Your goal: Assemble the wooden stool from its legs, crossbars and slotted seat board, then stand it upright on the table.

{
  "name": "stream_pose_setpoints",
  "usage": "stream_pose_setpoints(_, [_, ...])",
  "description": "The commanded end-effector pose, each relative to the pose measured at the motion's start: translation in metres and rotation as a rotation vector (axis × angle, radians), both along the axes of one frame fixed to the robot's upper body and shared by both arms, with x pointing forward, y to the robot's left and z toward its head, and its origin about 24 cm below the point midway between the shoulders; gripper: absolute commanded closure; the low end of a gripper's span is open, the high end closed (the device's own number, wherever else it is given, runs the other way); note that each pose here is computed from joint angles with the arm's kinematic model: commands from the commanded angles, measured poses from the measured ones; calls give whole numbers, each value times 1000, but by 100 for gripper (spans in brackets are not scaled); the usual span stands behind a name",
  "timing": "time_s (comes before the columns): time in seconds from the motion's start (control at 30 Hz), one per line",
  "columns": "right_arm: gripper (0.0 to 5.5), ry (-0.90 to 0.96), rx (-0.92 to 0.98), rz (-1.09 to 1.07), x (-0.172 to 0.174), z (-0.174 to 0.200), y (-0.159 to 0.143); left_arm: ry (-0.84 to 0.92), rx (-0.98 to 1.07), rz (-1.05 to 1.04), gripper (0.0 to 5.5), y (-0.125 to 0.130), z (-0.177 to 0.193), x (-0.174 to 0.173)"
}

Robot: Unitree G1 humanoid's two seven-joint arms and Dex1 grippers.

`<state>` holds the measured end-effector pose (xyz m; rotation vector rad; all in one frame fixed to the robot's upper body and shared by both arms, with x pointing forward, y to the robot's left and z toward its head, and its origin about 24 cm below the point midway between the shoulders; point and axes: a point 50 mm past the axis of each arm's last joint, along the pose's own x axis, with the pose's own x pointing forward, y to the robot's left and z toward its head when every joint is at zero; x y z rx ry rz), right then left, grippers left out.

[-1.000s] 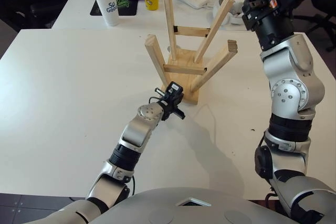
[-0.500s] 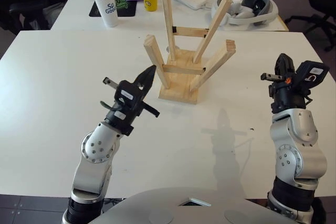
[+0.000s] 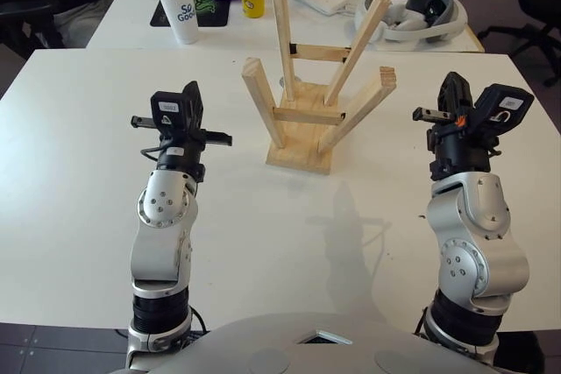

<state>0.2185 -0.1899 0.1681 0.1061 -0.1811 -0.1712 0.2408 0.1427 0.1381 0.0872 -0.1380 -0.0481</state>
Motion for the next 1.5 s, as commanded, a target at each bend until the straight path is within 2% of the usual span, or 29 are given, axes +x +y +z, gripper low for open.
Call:
stream_pose_setpoints(0.03, [548,-32,20,146,1,6,24,-16,55,-55,550,-9,6,8])
stream_pose_setpoints(0.1, [548,-59,-74,338,-1,11,52,-57,94,-202,550,-33,12,10])
stream_pose_setpoints(0.17, [548,-4,-139,454,-1,3,68,-66,167,-326,550,-54,9,8])
stream_pose_setpoints(0.23, [548,67,-155,389,5,-8,60,-5,197,-362,550,-61,-2,9])
stream_pose_setpoints(0.4, [548,198,-162,70,15,-24,13,93,235,-237,550,-39,-16,10])
stream_pose_setpoints(0.47, [548,217,-154,-49,14,-25,-6,127,230,-119,550,-20,-20,11])
stream_pose_setpoints(0.57, [548,187,-147,-109,15,-19,-16,110,196,68,550,8,-17,10])
stream_pose_setpoints(0.67, [548,115,-94,-18,19,-10,0,34,187,157,550,18,-6,10])
stream_pose_setpoints(0.73, [548,71,-61,83,20,-5,18,-20,190,149,550,15,2,13])
stream_pose_setpoints(0.8, [548,30,-56,231,18,-1,41,-103,207,58,550,-3,14,22])
stream_pose_setpoints(0.87, [548,28,-94,368,15,-2,61,-215,230,-80,550,-32,30,29])
stream_pose_setpoints(0.93, [548,70,-105,423,14,-9,66,-176,217,-211,550,-54,25,34])
stream_pose_setpoints(1.0, [548,124,-110,373,16,-18,58,-94,210,-271,550,-62,11,34])
stream_pose_setpoints(1.1, [548,183,-142,233,24,-26,30,-12,243,-197,550,-44,-5,31])
stream_pose_setpoints(1.2, [548,183,-153,212,34,-28,17,-18,257,-119,550,-27,-6,31])
stream_pose_setpoints(1.37, [548,73,-156,537,70,-24,43,-115,258,-78,550,-17,0,24])
stream_pose_setpoints(1.5, [548,71,-210,755,87,-32,71,-116,264,-81,550,-11,-6,22])
